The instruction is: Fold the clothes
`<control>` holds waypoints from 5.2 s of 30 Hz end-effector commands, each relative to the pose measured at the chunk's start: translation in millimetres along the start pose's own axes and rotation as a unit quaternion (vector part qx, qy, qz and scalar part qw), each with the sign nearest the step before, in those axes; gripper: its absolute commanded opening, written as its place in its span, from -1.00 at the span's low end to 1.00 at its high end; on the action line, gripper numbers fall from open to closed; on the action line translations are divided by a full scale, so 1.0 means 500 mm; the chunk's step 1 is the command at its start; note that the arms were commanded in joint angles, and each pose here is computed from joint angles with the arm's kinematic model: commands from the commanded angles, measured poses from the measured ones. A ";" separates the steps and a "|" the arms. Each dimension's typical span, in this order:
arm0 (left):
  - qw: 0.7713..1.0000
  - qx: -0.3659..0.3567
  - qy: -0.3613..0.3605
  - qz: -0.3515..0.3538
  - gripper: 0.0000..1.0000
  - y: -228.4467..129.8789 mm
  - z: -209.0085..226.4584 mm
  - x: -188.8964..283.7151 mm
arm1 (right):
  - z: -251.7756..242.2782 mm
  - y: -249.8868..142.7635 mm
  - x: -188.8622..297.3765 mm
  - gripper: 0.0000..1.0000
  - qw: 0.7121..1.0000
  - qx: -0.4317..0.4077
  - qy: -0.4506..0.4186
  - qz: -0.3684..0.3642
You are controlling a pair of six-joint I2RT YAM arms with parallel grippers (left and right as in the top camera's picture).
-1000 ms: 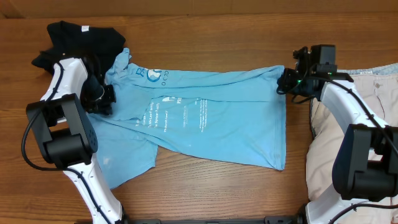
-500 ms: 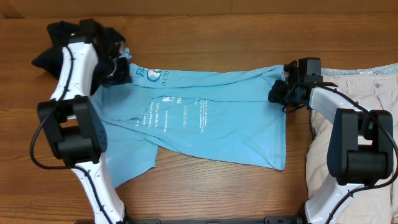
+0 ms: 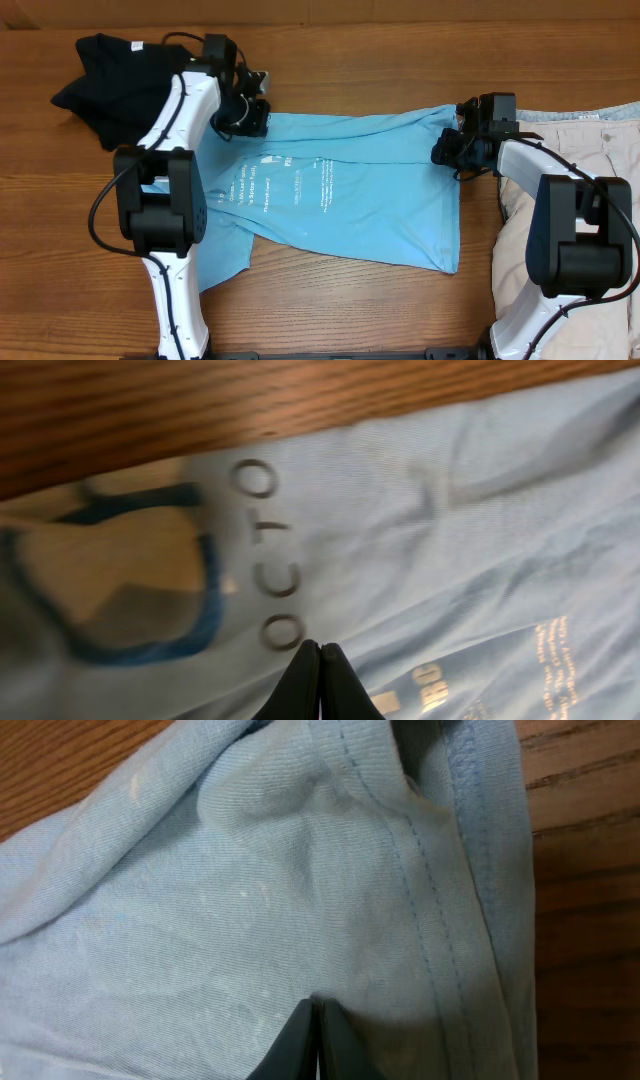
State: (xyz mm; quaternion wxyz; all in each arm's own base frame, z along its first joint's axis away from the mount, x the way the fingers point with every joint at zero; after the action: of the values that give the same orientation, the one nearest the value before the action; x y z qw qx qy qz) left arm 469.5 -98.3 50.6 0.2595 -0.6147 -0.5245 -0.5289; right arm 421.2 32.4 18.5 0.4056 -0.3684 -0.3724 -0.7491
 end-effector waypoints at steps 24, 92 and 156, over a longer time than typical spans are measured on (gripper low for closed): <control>0.999 -0.041 0.015 0.005 -0.92 0.025 -0.056 -0.122 | -0.021 -0.031 -0.014 -0.91 0.999 -0.013 -0.020 0.029; 0.995 -0.053 0.028 -0.078 -0.81 0.162 -0.092 -0.086 | -0.049 -0.071 -0.008 -0.90 0.995 -0.031 -0.060 0.068; 0.994 -0.015 0.059 0.091 -0.27 -0.010 0.078 0.023 | -0.062 -0.083 -0.005 -0.69 0.993 -0.036 -0.078 0.079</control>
State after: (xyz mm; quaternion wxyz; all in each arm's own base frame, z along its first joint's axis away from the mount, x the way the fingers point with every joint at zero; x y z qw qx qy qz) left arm 477.9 -68.3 54.5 0.3228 -0.6316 -0.4525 -0.5405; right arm 399.7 34.8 17.9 0.4263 -0.4135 -0.3438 -0.7274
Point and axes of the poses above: each gripper's point midway between its finger pads, its own x axis back along the fingers, its own z axis along the line the jaws close on, y = z × x, the point moved 2 cm from there along x, back along the fingers, and after that the axes turned 8 degrees about -x, right-handed, at the moved point
